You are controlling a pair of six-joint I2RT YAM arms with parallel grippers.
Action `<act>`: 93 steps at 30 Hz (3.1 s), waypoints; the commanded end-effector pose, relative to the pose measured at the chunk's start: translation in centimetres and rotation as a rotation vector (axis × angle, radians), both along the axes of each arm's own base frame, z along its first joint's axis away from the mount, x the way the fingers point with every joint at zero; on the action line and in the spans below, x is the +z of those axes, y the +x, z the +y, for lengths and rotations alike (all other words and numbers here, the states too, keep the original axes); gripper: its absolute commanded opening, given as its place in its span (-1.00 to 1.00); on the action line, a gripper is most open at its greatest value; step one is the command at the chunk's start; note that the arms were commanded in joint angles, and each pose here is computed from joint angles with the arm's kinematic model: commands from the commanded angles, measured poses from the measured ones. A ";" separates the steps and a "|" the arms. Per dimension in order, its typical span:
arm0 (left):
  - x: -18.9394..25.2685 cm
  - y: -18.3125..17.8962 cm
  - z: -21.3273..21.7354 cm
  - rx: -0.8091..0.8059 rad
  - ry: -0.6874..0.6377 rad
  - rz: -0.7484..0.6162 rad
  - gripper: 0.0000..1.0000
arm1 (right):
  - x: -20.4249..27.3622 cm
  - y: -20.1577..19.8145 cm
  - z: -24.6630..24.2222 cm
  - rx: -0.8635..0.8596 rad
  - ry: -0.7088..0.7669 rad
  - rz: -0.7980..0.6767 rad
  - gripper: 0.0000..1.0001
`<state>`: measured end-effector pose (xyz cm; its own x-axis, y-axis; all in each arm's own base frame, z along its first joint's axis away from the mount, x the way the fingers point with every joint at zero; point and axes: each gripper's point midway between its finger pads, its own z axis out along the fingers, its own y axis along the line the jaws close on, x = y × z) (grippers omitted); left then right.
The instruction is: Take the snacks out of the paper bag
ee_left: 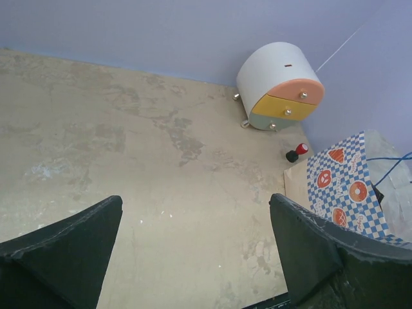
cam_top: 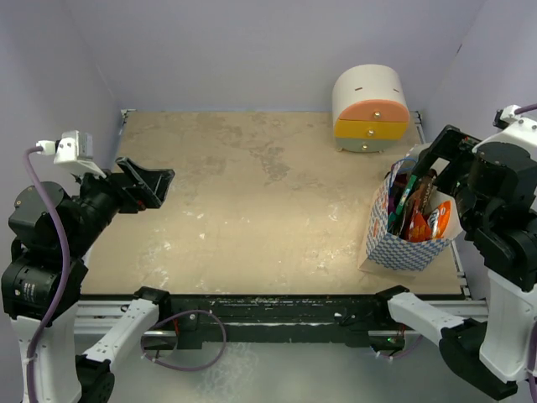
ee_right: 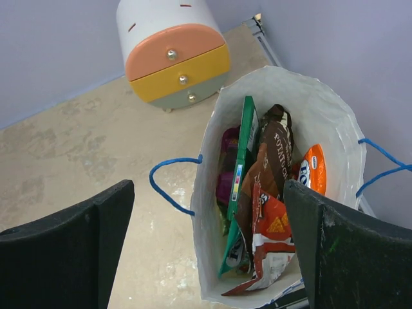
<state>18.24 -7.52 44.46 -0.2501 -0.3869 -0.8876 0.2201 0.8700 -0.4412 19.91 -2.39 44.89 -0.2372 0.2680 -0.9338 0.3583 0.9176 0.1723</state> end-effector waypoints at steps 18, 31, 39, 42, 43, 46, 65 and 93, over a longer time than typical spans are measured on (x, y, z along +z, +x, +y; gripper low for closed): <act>-2.3 1.1 -4.9 -0.188 -0.252 0.157 0.98 | 0.1 2.5 2.0 0.081 0.017 0.016 0.99; -1.8 0.5 -4.8 -0.189 -0.252 0.139 0.98 | -4.8 4.6 6.3 0.111 0.319 0.036 1.00; -1.8 0.6 -5.2 -0.214 -0.245 0.149 0.98 | -6.2 7.8 7.6 0.205 0.258 -0.074 0.97; -1.9 0.5 -5.4 -0.228 -0.247 0.159 0.98 | -7.3 8.6 7.8 0.219 0.227 -0.071 0.80; -1.9 0.5 -5.4 -0.229 -0.247 0.158 0.98 | -7.5 8.8 8.0 0.234 0.220 -0.072 0.74; -2.0 0.2 -5.4 -0.229 -0.245 0.160 0.98 | -7.9 9.1 8.5 0.259 0.220 -0.067 0.57; -3.2 0.0 -5.5 -0.227 -0.275 0.203 0.98 | -7.4 8.9 17.5 0.769 0.303 -0.002 -0.80; -3.5 0.3 -5.8 -0.223 -0.321 0.230 0.98 | -7.6 3.0 23.1 0.830 0.298 0.116 0.60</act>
<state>18.25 -13.10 40.18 -0.5496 -0.5301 -0.6457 0.2292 0.6475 -0.7267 24.67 26.78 35.88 -0.6347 0.1701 -0.7538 -0.4578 0.7031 0.5442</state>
